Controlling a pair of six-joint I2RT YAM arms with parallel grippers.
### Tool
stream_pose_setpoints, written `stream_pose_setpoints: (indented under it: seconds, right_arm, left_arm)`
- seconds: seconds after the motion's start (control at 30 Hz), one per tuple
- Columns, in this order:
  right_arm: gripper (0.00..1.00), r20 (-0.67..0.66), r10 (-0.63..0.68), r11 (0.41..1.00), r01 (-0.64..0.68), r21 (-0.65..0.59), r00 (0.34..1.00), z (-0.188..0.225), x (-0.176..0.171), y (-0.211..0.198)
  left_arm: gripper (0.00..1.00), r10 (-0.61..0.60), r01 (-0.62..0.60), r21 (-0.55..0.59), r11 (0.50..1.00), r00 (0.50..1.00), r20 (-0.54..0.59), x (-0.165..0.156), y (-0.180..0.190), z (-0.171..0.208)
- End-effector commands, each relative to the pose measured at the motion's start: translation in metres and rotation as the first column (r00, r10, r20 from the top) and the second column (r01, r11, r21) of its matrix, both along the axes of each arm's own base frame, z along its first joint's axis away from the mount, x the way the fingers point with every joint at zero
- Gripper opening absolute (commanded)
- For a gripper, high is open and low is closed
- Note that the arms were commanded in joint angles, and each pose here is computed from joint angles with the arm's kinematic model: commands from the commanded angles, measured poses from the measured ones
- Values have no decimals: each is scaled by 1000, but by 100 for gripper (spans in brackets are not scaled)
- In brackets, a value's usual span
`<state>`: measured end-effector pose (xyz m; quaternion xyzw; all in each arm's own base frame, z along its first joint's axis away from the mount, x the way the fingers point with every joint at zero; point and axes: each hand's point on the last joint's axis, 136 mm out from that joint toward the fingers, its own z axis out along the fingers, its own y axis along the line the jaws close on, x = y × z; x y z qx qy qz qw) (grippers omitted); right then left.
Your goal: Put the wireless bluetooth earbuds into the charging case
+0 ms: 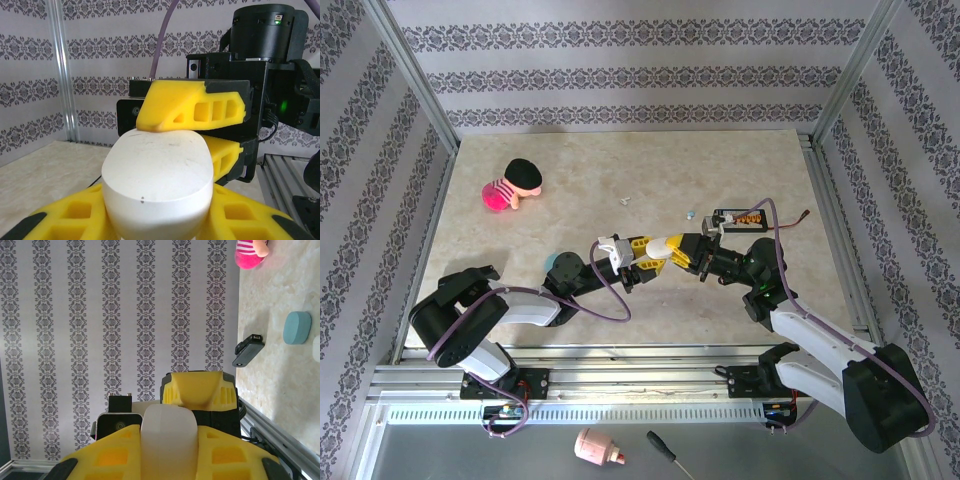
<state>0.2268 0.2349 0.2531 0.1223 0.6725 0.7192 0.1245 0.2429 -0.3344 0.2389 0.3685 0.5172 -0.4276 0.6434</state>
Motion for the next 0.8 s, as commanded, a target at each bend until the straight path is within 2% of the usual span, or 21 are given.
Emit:
stream_pose_setpoints:
  seconds: [0.0,0.1,0.17,0.27,0.33,0.43,0.63,0.77]
  right_arm:
    - [13,35,-36,999,35,15,999,8,4,-4]
    - [15,35,-38,999,38,7,999,6,4,-4]
    - [19,33,-39,999,39,-1,999,4,4,-4]
    - [43,43,-47,999,48,-22,998,1,4,-5]
    - [54,65,-55,997,58,-45,996,0,4,-6]
    - [66,90,-63,993,72,-98,994,-5,5,-9]
    - [78,224,-53,979,95,-180,973,-2,8,-17]
    - [83,382,11,944,116,-309,924,-3,5,-19]
  left_arm:
    - [30,-51,52,-40,998,998,48,-8,-4,17]
    - [29,-50,52,-44,998,998,47,-8,-3,18]
    - [29,-48,50,-42,998,998,44,-8,-3,17]
    - [29,-42,44,-40,998,998,35,-7,-2,15]
    - [28,-36,36,-42,998,999,20,-6,-1,13]
    - [28,-34,34,-40,999,999,-6,-6,2,8]
    - [28,-30,28,-29,999,998,-54,-5,11,-2]
    - [28,-34,34,6,999,996,-82,-7,15,-11]
